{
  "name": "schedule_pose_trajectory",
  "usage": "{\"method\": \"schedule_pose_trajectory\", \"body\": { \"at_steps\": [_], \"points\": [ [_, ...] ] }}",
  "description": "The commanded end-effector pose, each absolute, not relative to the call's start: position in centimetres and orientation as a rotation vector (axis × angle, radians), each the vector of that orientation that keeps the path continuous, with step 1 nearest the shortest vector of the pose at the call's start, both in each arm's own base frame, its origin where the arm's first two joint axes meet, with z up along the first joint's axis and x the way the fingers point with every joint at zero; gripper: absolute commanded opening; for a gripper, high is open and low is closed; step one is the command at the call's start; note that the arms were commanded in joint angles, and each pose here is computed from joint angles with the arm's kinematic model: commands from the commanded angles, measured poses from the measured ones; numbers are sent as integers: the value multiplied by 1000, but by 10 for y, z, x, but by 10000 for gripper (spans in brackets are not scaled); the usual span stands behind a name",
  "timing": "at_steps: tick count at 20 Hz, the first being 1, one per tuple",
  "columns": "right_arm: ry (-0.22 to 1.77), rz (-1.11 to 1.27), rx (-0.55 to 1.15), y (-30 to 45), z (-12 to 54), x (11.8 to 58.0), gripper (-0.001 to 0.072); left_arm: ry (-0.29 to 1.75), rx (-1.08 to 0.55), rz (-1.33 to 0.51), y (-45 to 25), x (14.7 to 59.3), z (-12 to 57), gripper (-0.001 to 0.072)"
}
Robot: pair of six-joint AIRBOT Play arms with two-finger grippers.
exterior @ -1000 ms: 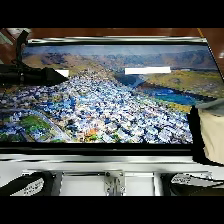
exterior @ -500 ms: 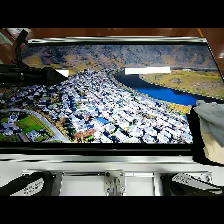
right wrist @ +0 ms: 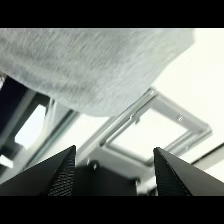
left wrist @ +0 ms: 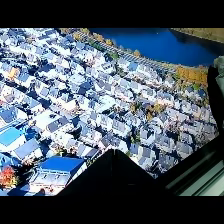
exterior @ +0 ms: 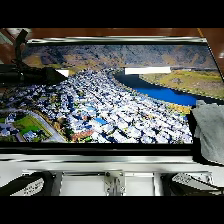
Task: Fold the shirts.
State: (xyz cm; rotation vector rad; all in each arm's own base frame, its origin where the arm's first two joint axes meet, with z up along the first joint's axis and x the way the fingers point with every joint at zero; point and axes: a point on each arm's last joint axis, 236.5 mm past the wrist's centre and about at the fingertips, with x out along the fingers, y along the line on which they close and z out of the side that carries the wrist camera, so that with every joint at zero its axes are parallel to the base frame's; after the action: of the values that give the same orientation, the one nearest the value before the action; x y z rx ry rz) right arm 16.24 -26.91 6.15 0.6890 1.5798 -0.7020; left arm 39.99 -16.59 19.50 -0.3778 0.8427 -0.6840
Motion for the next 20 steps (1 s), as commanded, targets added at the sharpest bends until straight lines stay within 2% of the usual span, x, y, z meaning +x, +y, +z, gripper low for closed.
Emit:
{"method": "schedule_pose_trajectory", "body": {
  "at_steps": [1,3,4,6,8,9,10,12,13,20],
  "points": [
    [1105,-617,542,-303,146,259,598,846,-410,-648,-166,404,195,34],
    [858,-437,408,-273,206,331,599,903,-321,-542,-161,406,173,32],
    [834,-361,359,-245,216,353,599,963,-245,-441,-153,404,155,32],
    [935,-217,276,-180,199,379,600,1079,-79,-290,-142,393,126,34],
    [1106,-96,284,-120,150,385,637,1268,38,-231,-141,368,100,38],
    [1204,-54,305,-97,124,379,637,1374,78,-232,-142,352,90,107],
    [1275,-21,304,-80,104,372,637,1434,125,-249,-143,344,83,264],
    [1355,8,288,-63,80,363,637,1407,141,-254,-146,353,82,394],
    [1377,6,265,-61,75,360,637,1364,131,-259,-149,361,85,506],
    [1365,67,289,-41,78,364,636,1320,122,-266,-154,372,86,519]
  ]
}}
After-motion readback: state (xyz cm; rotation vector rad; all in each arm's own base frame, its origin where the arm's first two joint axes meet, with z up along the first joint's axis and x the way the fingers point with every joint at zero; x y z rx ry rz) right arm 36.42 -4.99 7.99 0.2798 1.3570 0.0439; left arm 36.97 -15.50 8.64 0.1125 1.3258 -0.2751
